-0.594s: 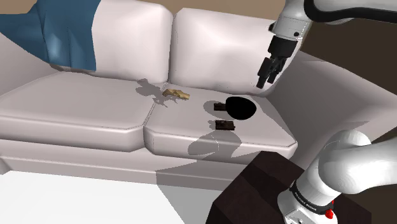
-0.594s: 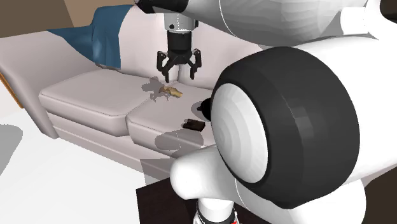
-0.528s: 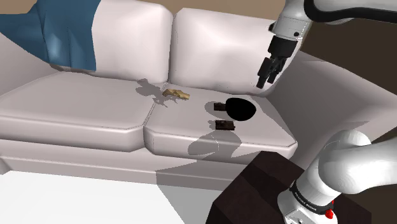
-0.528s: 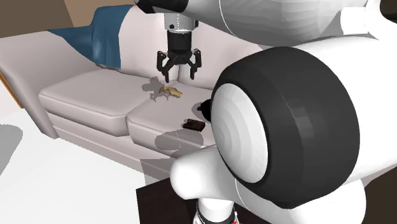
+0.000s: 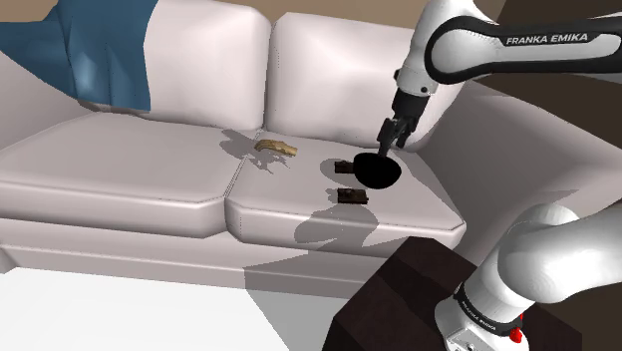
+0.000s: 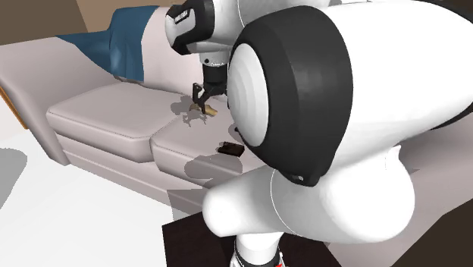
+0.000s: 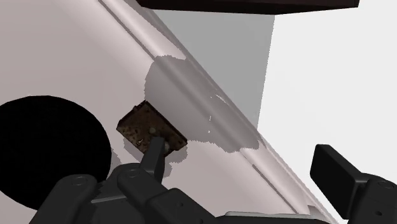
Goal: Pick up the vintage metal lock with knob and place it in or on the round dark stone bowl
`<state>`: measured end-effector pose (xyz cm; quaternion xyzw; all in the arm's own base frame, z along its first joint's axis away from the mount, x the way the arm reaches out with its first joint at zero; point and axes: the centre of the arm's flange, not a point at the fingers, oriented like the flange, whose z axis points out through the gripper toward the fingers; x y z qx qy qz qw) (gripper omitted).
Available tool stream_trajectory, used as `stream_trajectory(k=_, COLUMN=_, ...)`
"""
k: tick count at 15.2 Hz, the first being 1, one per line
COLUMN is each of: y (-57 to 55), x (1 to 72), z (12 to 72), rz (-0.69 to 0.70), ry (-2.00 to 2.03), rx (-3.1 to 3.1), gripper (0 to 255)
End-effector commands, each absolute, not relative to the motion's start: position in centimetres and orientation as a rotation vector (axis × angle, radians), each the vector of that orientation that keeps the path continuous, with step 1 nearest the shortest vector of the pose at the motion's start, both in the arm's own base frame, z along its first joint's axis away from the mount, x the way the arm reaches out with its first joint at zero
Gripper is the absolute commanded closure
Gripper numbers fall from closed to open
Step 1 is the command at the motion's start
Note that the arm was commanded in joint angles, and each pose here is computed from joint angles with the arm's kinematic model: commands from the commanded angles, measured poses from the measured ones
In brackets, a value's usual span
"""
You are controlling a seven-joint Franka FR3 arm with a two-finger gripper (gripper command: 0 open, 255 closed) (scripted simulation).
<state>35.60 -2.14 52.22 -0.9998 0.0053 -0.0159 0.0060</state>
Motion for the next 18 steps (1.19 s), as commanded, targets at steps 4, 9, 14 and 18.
stream_trajectory(k=4, y=-3.2, x=38.5, z=46.9, rz=-0.056, ry=0.04, rx=-3.153, gripper=0)
stream_trajectory(k=9, y=-4.5, x=41.8, z=41.4, rz=-0.058, ry=0.064, rx=-3.176, gripper=0)
stream_trajectory(k=14, y=-6.0, x=45.1, z=36.0, rz=-0.06, ry=0.088, rx=-3.199, gripper=0)
stream_trajectory(k=18, y=-7.3, x=47.7, z=31.7, rz=-0.062, ry=0.108, rx=-3.217, gripper=0)
